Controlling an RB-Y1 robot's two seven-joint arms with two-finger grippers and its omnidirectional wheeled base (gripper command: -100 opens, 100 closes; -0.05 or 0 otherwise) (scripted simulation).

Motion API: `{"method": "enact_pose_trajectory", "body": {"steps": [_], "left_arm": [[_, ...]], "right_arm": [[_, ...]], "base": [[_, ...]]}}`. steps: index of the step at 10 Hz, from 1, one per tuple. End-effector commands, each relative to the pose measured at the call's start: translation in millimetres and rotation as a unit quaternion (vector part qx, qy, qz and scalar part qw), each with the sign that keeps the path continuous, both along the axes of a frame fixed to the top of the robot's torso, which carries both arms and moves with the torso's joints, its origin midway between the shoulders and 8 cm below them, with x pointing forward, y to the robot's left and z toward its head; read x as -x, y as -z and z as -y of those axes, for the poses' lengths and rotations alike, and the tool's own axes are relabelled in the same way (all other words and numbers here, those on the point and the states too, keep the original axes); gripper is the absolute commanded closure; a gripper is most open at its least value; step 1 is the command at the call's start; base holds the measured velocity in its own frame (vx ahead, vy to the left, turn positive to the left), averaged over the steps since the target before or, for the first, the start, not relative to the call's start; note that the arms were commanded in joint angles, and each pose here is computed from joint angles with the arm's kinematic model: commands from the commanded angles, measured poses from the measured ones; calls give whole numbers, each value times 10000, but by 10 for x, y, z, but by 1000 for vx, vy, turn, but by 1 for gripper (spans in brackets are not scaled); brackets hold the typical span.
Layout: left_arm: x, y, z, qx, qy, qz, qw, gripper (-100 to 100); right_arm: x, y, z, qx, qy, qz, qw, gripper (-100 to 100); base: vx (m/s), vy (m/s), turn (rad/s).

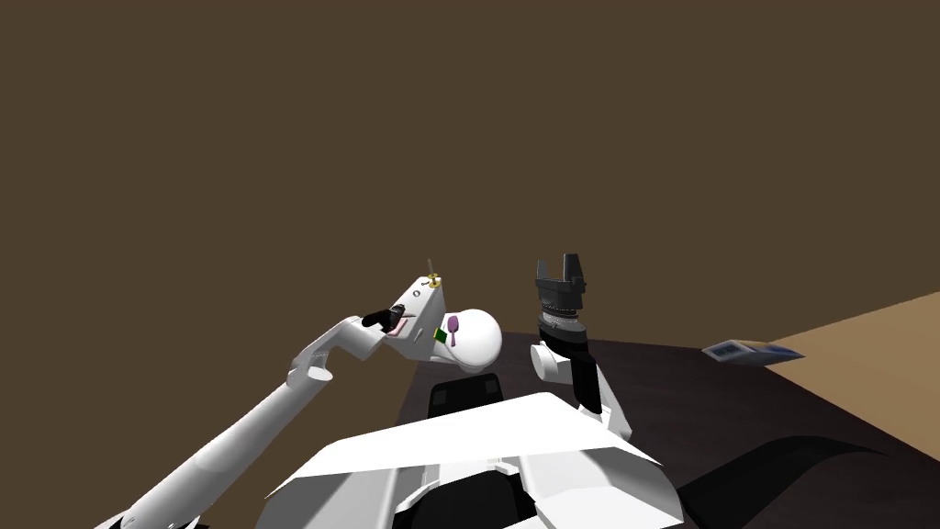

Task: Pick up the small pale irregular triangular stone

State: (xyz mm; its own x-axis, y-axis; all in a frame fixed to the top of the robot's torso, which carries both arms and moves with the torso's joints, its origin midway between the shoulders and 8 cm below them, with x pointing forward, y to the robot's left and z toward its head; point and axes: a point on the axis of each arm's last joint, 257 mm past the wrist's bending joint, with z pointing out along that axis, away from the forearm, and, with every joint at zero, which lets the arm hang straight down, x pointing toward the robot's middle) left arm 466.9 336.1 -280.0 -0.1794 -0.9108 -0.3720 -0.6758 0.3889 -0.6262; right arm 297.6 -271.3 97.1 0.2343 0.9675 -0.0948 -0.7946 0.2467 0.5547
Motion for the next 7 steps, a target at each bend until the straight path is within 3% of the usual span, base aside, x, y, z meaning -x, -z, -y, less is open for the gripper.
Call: {"method": "enact_pose_trajectory", "body": {"steps": [1,6,7], "left_arm": [[-21,-9,13,-42,75,-8,10000,100],[-77,-28,60,-10,189,-3,9998,100],[-77,-27,60,-21,199,-7,9998,0]], "right_arm": [[0,0,0,0,0,0,10000,0],[0,0,0,0,0,0,10000,0],[0,0,0,0,0,0,10000,0]], "base": [[-4,-20,54],[-6,-18,60],[0,0,0]]}}
